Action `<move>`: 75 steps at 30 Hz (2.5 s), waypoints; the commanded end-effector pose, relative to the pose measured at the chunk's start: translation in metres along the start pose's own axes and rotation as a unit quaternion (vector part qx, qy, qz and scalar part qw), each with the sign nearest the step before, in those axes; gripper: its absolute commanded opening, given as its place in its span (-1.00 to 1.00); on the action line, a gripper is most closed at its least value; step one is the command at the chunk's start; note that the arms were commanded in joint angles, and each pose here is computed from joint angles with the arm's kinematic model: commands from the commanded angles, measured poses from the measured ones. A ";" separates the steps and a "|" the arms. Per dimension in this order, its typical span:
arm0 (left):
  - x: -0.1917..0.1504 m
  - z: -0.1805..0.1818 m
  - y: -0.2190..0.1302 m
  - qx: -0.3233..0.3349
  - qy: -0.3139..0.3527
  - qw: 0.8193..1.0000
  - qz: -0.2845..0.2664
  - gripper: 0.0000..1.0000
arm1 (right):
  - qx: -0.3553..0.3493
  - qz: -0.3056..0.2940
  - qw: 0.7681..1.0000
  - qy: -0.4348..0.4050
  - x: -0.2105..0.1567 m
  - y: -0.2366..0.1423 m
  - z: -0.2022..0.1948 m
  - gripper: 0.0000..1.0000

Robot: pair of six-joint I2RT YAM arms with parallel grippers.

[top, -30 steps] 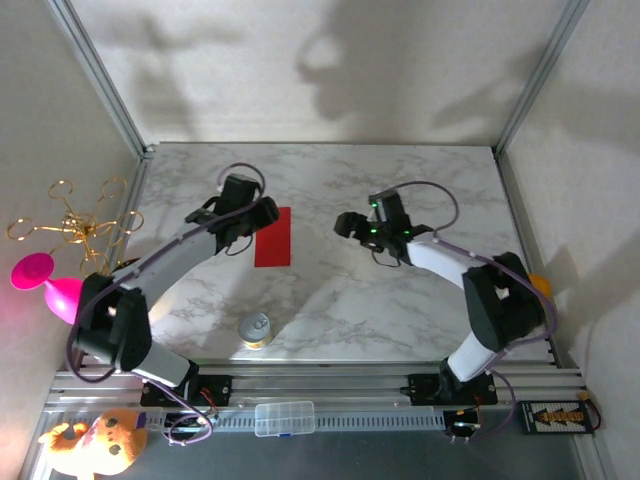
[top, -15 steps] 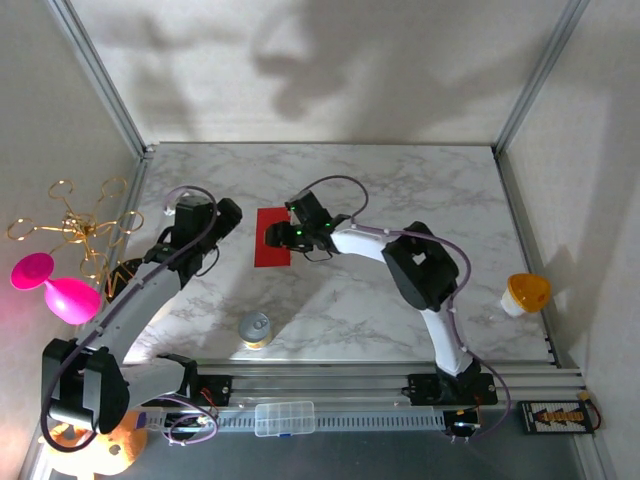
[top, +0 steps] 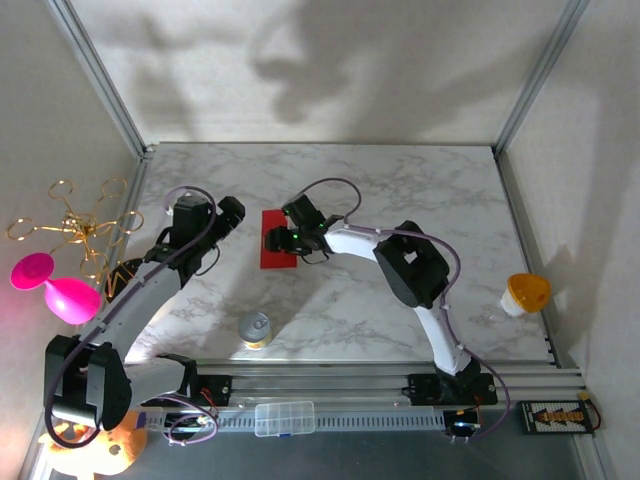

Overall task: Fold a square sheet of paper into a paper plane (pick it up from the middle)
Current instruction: Move the paper to the center of the table, then third fold the triangle at the center of the table.

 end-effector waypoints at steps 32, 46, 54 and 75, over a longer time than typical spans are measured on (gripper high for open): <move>-0.166 -0.090 0.040 -0.133 -0.011 0.954 0.268 0.77 | -0.075 -0.054 0.991 0.099 0.004 -0.102 -0.101 -0.07; -0.205 -0.096 0.049 -0.125 0.001 0.940 0.317 0.15 | -0.121 -0.028 0.983 0.137 -0.013 -0.087 -0.137 -0.09; -0.217 -0.092 0.056 -0.107 0.015 0.936 0.336 -0.08 | -0.134 -0.018 0.979 0.154 -0.020 -0.085 -0.149 -0.12; -0.225 -0.089 0.065 -0.097 0.018 0.934 0.344 -0.34 | -0.150 0.003 0.966 0.212 -0.031 -0.082 -0.172 -0.36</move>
Point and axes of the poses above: each hand's point on the last joint's axis, 136 mm out from that joint toward the fingers, its own y axis out along the fingers, its own z axis along the line the jaws close on, x = y × z, the point moved 4 cm from there along -y, back along the fingers, and after that the axes turned 15 degrees about y, right-handed, at the moved point
